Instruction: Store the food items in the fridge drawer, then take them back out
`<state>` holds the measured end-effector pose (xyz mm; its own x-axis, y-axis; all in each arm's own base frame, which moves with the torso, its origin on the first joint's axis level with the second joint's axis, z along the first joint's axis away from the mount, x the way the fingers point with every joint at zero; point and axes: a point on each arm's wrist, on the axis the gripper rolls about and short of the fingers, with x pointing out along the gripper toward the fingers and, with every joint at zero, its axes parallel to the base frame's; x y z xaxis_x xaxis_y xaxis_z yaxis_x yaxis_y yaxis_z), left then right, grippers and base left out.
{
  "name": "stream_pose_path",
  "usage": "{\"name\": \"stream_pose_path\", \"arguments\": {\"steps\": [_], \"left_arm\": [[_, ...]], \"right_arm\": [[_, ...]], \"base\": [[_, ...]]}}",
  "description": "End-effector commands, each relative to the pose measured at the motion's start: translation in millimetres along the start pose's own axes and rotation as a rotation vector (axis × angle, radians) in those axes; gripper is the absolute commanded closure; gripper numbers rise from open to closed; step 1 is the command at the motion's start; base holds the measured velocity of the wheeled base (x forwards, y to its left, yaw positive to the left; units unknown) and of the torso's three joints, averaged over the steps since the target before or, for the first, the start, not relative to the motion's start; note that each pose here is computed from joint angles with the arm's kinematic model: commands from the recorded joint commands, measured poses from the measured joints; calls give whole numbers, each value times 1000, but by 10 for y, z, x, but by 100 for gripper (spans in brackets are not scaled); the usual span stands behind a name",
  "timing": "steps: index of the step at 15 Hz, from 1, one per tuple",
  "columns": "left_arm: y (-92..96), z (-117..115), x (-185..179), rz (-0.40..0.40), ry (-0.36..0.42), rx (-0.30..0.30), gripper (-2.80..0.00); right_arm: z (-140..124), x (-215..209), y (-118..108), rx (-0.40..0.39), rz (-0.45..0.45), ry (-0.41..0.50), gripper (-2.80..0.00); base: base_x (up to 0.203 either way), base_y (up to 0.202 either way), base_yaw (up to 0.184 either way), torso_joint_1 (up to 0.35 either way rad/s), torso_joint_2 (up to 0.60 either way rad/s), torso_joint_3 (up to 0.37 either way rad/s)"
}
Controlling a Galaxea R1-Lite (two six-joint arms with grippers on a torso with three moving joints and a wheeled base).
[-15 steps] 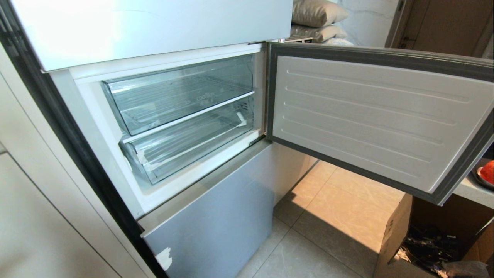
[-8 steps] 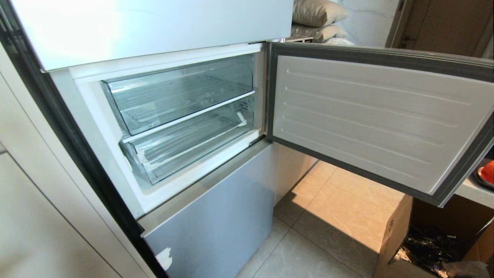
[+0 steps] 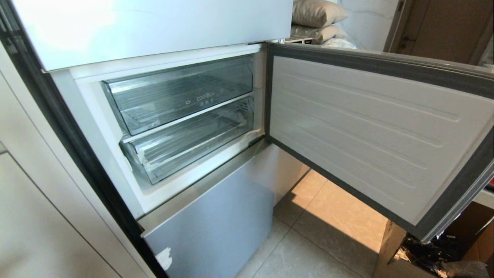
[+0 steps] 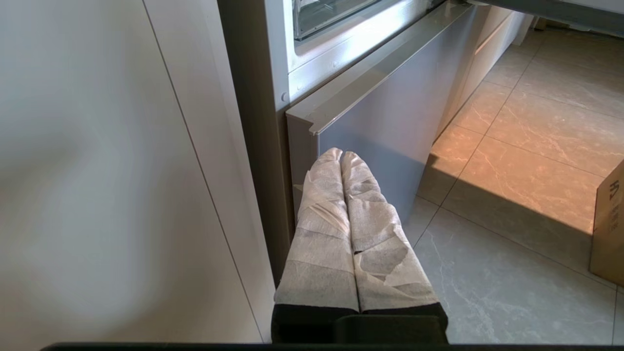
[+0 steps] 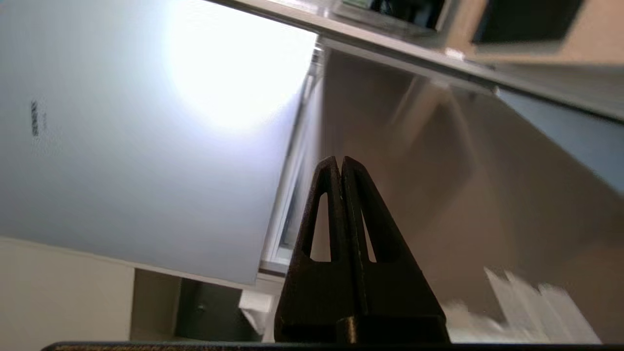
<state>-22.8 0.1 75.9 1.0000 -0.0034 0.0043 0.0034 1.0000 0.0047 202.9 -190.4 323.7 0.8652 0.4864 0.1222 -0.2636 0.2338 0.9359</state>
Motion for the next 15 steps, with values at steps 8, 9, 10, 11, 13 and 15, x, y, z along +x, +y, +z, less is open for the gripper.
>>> {"name": "stream_pose_path", "arguments": {"steps": [8,9,10,11,13,15], "left_arm": [[0,0,0,1,0,0,0],[0,0,0,0,0,0,0],[0,0,0,3,0,0,0],[0,1,1,1,1,0,0],[0,1,1,2,1,0,0],[0,0,0,0,0,0,0]], "right_arm": [[43,-292,34,-374,-208,-640,0],[-9,-80,-105,-364,-284,-648,0],[-102,151,-226,-362,-353,-625,0],[-234,395,-332,-366,-410,-584,0],[-613,903,-517,-369,-480,-457,0],[-1050,1297,-612,-385,-496,-303,0]], "base": [[0,0,0,0,0,0],[0,0,0,0,0,0],[0,0,0,0,0,0],[0,0,0,0,0,0],[0,0,0,0,0,0],[0,0,0,0,0,0]]}}
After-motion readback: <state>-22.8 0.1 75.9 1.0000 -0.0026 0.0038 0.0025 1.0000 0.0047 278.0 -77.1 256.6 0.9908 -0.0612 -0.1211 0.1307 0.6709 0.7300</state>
